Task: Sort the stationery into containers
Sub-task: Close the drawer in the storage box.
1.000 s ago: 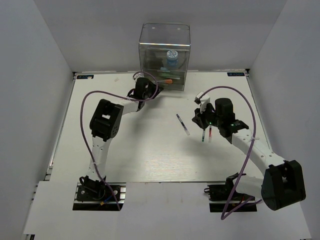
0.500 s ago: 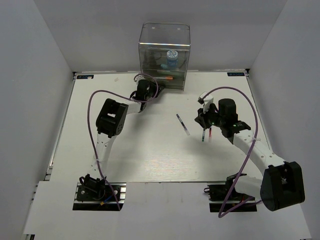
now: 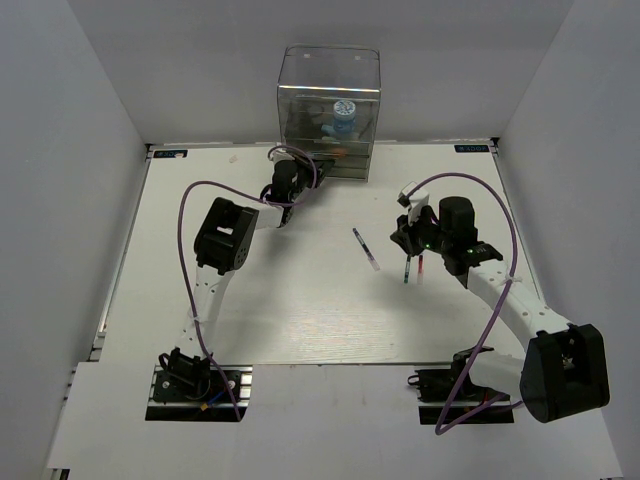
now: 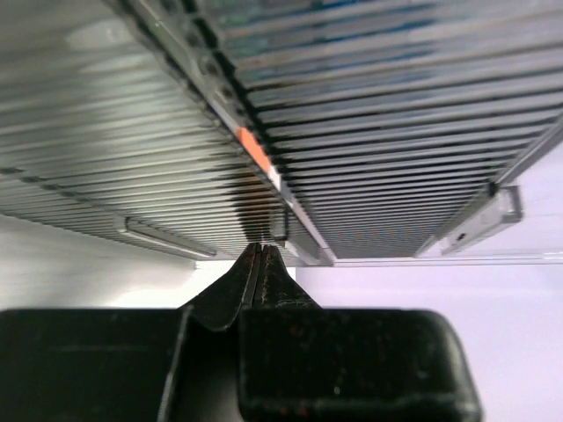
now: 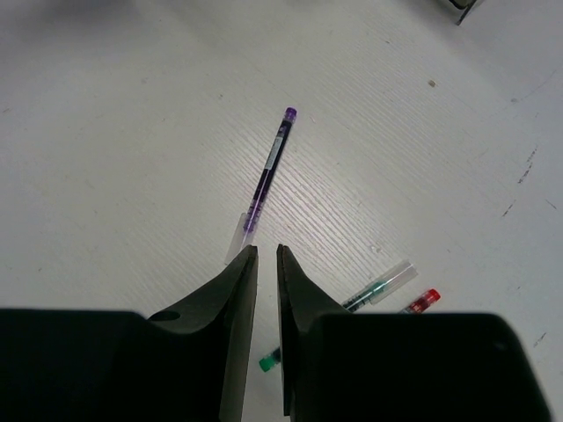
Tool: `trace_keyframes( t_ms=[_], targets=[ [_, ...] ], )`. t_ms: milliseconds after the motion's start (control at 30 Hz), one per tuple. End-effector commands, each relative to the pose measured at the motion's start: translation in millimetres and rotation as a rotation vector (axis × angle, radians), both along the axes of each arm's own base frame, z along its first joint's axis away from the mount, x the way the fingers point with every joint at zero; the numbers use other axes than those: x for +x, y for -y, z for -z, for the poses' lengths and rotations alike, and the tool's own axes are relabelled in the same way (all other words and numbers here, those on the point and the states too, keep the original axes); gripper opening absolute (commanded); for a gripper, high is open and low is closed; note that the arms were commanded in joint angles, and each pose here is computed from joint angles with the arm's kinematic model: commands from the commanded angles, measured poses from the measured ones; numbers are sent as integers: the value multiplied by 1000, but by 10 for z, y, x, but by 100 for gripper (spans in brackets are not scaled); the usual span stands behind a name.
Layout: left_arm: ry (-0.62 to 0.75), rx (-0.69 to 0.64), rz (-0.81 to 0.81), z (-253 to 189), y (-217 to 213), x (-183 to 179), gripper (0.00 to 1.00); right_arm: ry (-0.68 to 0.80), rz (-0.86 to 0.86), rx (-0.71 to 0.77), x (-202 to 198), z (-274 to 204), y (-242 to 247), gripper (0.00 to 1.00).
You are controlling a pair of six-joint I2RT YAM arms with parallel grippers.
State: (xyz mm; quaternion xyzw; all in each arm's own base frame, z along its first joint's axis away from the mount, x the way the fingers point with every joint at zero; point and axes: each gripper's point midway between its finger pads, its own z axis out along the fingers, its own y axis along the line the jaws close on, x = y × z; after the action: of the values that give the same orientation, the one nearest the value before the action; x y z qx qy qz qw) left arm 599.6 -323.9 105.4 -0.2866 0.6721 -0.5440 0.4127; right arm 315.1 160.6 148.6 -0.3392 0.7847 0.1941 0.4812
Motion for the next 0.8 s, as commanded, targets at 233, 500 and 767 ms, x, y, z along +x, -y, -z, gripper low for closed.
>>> trace_keyframes(
  t_ms=[233, 500, 767],
  targets=[
    [66, -66, -19, -338, -26, 130, 6, 63, -17, 21, 32, -137, -10, 21],
    [77, -71, -19, -352, -19, 145, 6, 58, -18, 21, 33, -120, -7, 22],
    [1, -50, 8, -64, -37, -25, 42, 54, -16, 20, 34, -103, -1, 22]
  ],
)
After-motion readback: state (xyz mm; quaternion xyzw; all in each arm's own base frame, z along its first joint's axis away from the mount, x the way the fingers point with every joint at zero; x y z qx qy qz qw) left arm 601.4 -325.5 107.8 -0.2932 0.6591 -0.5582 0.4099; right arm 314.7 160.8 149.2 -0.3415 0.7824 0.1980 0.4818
